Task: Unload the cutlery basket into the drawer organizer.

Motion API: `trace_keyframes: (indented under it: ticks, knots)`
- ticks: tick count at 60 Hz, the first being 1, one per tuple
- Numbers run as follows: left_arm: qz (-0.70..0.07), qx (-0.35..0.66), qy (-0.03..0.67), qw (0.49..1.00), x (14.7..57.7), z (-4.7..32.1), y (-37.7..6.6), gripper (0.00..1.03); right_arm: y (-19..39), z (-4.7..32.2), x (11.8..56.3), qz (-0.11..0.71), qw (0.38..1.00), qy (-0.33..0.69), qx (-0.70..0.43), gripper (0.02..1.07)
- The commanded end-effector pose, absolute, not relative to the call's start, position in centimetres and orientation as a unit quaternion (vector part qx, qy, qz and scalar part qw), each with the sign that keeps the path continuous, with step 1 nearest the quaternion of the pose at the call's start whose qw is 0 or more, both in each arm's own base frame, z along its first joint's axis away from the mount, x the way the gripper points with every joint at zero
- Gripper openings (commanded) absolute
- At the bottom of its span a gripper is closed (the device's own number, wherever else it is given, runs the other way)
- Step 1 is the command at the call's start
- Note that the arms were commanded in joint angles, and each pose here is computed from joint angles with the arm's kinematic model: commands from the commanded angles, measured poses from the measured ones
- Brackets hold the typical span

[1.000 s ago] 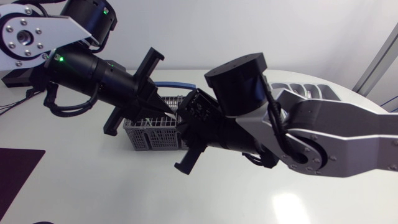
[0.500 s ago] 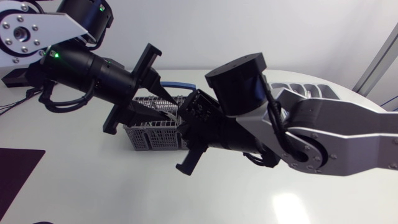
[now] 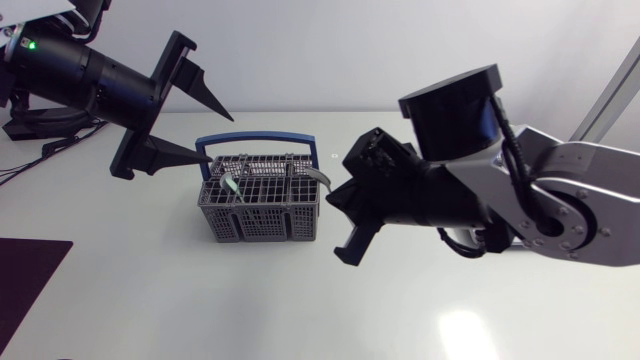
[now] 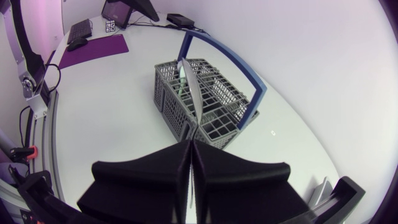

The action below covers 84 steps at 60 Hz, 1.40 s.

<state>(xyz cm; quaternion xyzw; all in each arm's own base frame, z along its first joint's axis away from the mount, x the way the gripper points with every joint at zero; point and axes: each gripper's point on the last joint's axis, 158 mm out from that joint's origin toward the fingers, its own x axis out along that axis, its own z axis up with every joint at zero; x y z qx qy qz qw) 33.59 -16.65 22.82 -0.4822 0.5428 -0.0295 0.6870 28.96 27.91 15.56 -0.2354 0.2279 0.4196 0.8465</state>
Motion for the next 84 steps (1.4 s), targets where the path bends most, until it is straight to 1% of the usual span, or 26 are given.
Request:
trace_keyframes:
  ticks: [1,17,22,30,37,45,52,56,72,84]
  knots:
    - [-0.017,-0.468,0.540,0.699,34.2,22.5,-15.7,0.82,25.7,14.4,29.0,0.412,0.844,0.244,-0.243,0.08]
    - [0.031,-0.429,0.532,0.730,34.5,20.0,-13.5,0.84,19.1,13.0,30.6,0.389,0.845,0.264,-0.254,0.08]
    - [0.040,-0.419,0.533,0.734,34.4,19.3,-13.1,0.87,16.9,12.9,31.1,0.381,0.846,0.264,-0.263,0.08]
    - [0.054,-0.405,0.535,0.739,34.2,18.3,-12.5,0.87,13.5,12.9,32.1,0.371,0.849,0.261,-0.271,0.08]
    - [0.061,-0.398,0.535,0.743,34.0,17.8,-12.1,0.89,10.3,12.2,32.9,0.361,0.847,0.266,-0.287,0.08]
    - [0.071,-0.388,0.532,0.749,33.8,17.3,-11.6,0.90,6.5,11.5,34.1,0.346,0.847,0.267,-0.304,0.08]
    - [0.078,-0.378,0.531,0.754,33.7,16.9,-11.2,0.90,3.8,10.2,34.7,0.337,0.841,0.278,-0.319,0.08]
    - [0.078,-0.370,0.534,0.756,33.6,16.6,-11.1,0.94,2.3,9.3,35.0,0.335,0.836,0.285,-0.329,0.08]
    - [0.087,-0.353,0.540,0.759,33.1,15.6,-10.6,0.94,-4.1,7.0,36.1,0.322,0.818,0.313,-0.360,0.08]
    - [0.090,-0.346,0.547,0.757,32.7,14.8,-10.5,0.94,-9.8,4.2,36.6,0.313,0.794,0.343,-0.392,0.08]
